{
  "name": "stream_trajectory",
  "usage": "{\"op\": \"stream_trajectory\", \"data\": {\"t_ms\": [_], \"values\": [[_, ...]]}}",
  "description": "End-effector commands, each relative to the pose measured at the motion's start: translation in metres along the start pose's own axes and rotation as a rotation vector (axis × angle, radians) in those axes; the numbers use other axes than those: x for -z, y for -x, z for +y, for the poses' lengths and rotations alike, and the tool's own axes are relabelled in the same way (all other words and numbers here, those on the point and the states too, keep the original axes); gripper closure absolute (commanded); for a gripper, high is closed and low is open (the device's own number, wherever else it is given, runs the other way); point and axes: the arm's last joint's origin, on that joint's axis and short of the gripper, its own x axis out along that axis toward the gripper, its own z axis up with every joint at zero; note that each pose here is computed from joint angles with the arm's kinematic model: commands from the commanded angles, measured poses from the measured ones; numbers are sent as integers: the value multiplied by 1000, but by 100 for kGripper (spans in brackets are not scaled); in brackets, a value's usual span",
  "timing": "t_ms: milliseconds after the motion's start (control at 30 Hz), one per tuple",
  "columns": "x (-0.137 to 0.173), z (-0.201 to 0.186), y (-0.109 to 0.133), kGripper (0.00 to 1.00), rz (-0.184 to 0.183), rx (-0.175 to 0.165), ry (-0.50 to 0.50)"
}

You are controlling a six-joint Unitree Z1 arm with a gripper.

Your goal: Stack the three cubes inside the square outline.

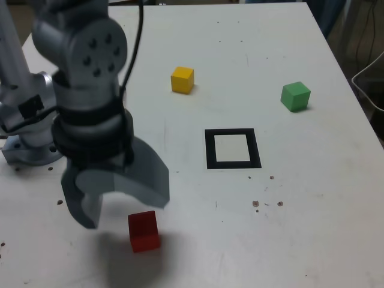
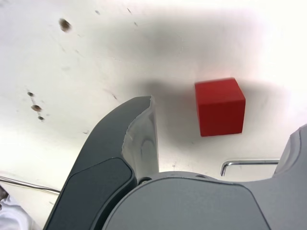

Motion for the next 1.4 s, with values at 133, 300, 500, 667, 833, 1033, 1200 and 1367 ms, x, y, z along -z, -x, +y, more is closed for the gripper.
{"op": "stream_trajectory", "data": {"t_ms": [133,300,500,667,833,1033,1200,1367], "values": [[-7,-11,-17,7,17,-41,10],[-10,-13,-24,12,18,-68,23],[-16,-19,-28,20,12,-74,29],[-20,-23,-32,25,5,-76,29],[-23,-25,-36,26,2,-90,29],[-25,-26,-39,35,3,-101,30],[-25,-24,-40,41,-6,-117,29],[-25,-24,-41,46,-12,-122,29]]}}
